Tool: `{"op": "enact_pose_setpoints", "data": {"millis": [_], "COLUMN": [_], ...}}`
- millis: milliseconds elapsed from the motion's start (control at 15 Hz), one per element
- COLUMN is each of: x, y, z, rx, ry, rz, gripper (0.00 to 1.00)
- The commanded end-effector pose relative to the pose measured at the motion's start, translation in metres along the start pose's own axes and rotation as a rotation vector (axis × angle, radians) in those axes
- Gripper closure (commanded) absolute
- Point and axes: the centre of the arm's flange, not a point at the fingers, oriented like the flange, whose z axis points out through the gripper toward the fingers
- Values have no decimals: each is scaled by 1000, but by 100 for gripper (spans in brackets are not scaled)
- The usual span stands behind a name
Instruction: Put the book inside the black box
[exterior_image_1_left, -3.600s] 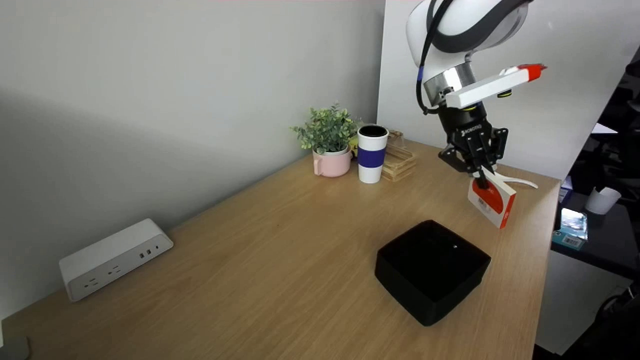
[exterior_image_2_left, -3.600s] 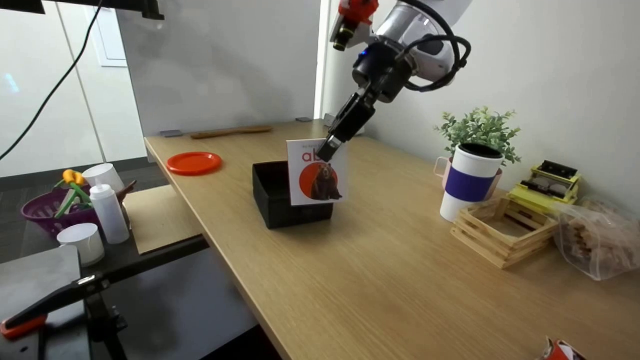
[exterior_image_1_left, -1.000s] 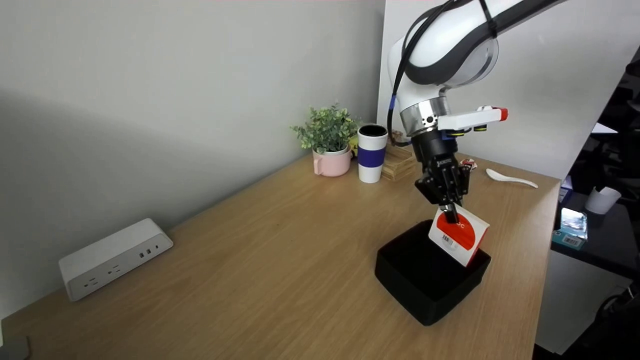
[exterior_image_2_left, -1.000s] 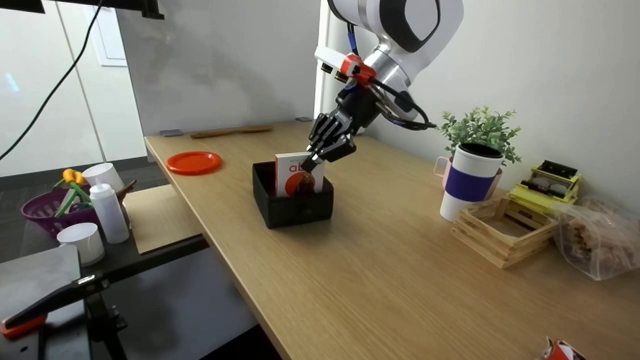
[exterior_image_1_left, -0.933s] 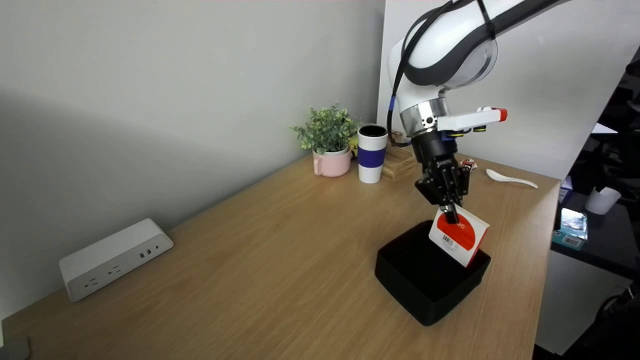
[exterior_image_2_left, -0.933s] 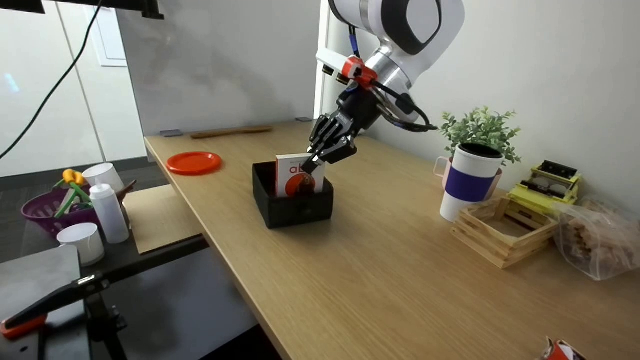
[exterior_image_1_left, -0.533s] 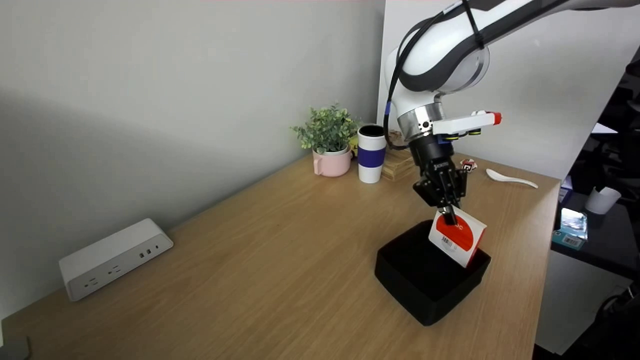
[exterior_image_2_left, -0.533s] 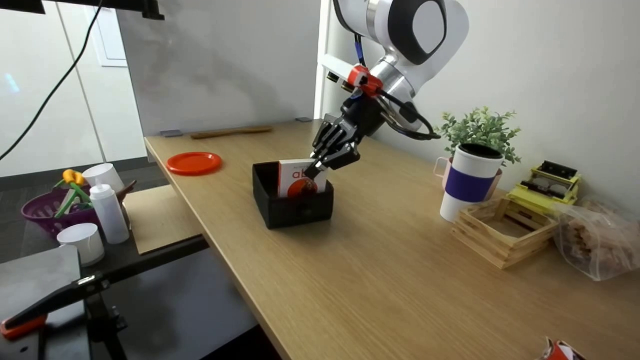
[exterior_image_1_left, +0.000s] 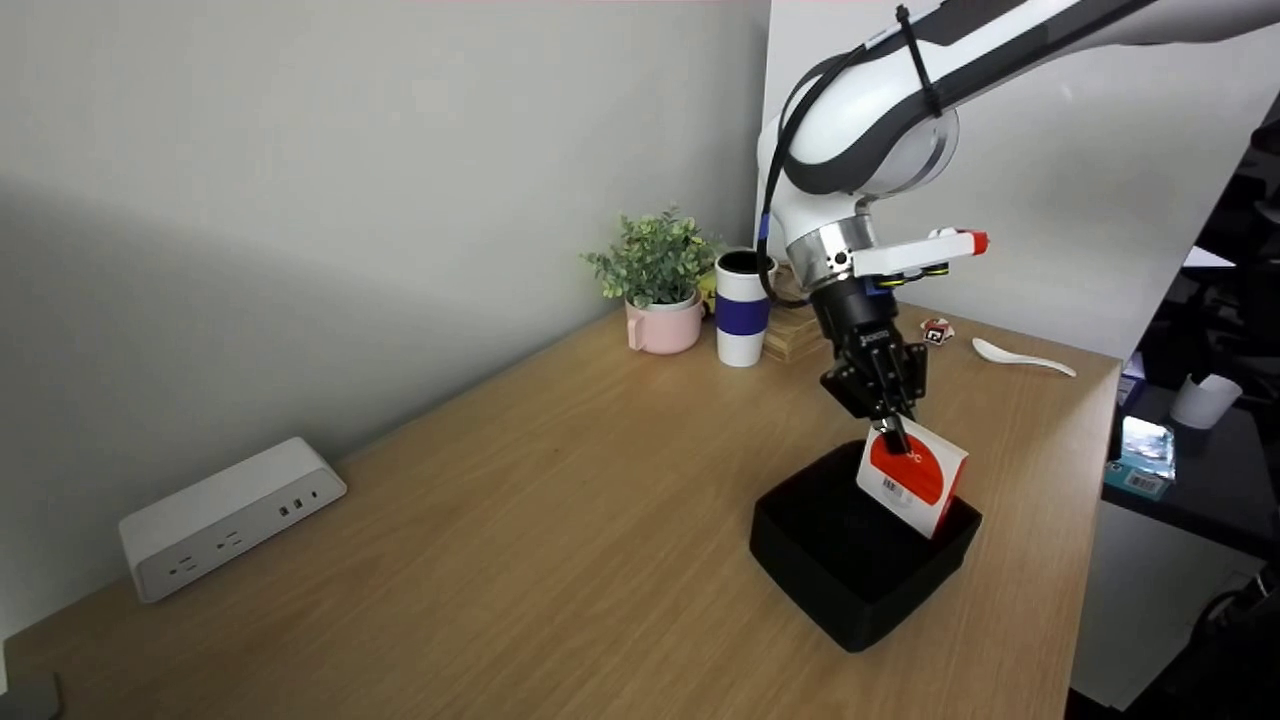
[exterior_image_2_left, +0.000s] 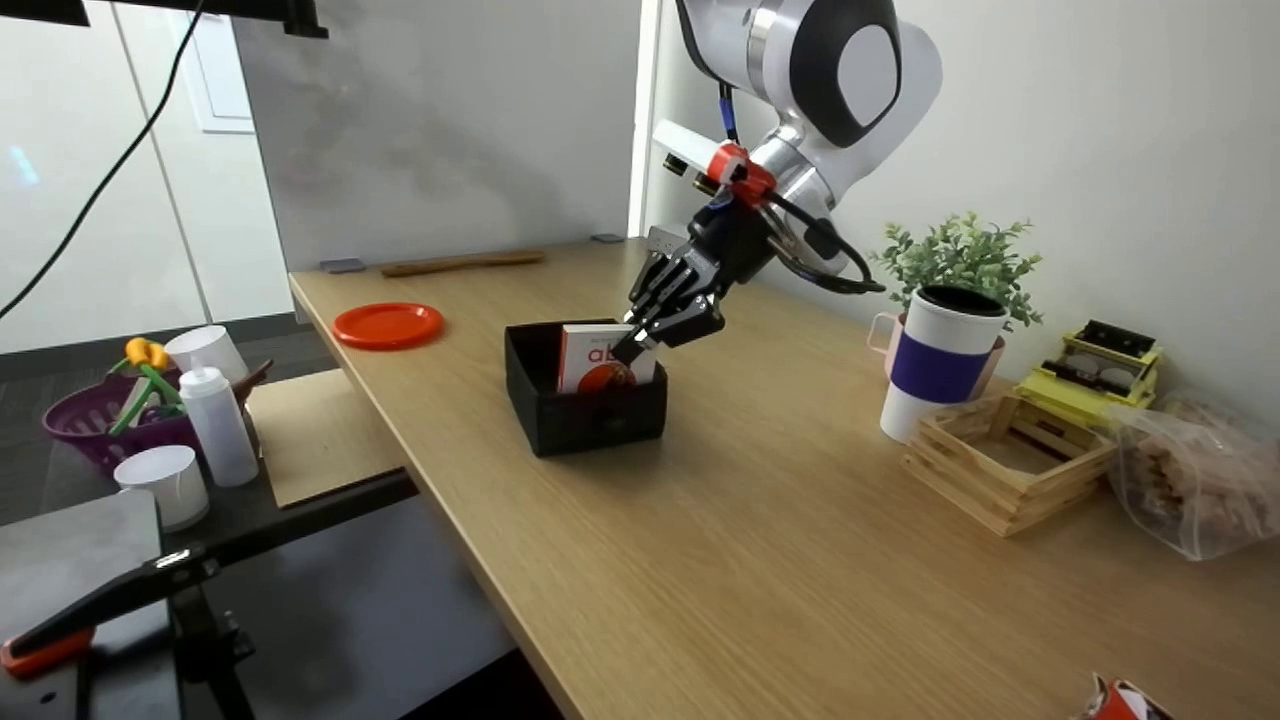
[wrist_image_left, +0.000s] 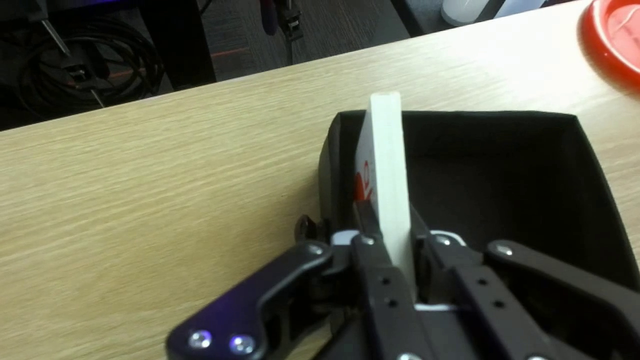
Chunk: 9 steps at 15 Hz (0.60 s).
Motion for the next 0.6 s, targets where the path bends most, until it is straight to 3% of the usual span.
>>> {"op": "enact_pose_setpoints", "data": {"millis": [0,533], "x": [14,28], "y": [0,-1], "z": [-8,-6], "rx": [12,5], "ry": [-38,-75], "rz": [11,33], "gripper": [96,96]}}
